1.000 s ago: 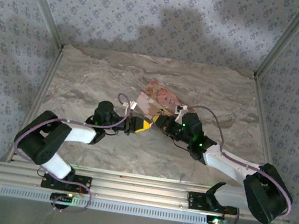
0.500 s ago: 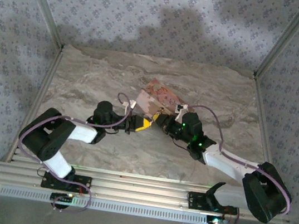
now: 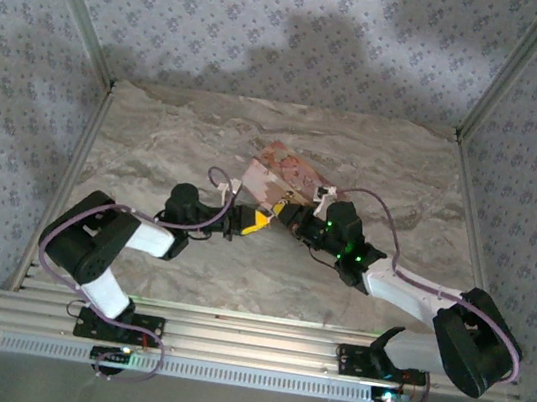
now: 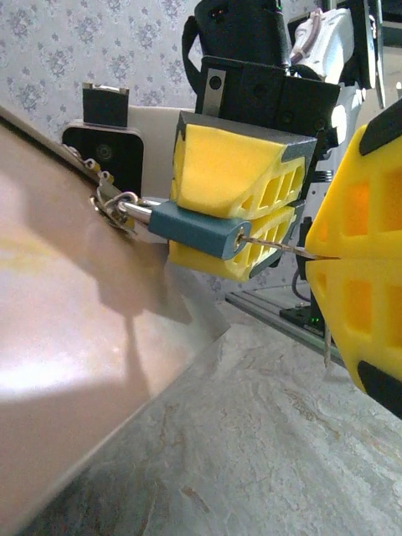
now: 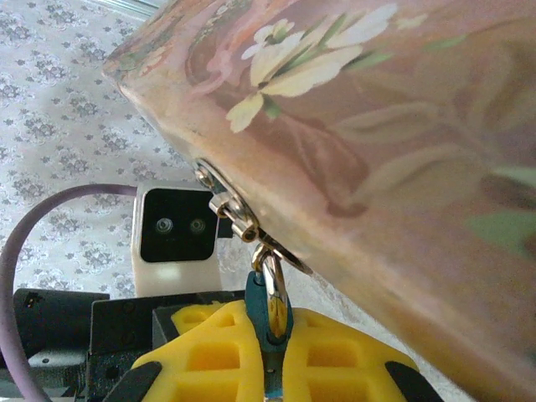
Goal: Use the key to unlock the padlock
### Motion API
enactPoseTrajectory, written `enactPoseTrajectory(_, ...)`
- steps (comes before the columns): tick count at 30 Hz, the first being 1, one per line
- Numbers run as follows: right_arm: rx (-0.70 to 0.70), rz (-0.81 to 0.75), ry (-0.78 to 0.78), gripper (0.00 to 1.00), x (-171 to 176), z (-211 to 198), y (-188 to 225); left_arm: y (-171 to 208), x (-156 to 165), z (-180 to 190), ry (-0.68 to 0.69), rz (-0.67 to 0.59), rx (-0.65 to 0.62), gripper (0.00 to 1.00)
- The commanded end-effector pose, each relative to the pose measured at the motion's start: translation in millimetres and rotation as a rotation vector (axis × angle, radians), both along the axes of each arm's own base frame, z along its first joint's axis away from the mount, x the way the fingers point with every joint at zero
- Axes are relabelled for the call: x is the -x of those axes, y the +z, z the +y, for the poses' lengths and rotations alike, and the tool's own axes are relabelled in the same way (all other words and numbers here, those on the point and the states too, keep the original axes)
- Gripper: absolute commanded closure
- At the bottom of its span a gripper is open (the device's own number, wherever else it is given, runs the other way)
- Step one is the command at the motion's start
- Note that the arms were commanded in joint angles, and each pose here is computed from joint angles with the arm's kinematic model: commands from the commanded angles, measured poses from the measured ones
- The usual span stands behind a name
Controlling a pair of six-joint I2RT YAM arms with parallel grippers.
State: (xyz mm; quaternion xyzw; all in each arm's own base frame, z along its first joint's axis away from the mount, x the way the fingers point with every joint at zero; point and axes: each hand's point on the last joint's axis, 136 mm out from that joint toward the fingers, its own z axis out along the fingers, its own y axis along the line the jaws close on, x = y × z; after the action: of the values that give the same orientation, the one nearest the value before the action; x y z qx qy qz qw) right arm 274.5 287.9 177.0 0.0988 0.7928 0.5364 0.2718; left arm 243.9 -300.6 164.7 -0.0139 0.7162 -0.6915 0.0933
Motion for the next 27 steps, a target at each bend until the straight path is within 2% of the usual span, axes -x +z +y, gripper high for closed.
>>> enactPoseTrajectory(1, -0.087, -0.081, 0.145, 1.0, 20, 24, 35, 23, -10, 7, 0.065, -0.102, 0.03, 1.0)
enactPoseTrajectory(9, -0.081, -0.106, 0.171, 1.0, 21, 29, 44, 33, -8, 4, 0.074, -0.139, 0.037, 1.0)
enactPoseTrajectory(27, -0.081, -0.099, 0.19, 1.0, 19, 36, 40, 20, -9, 3, 0.125, -0.168, 0.0, 1.0)
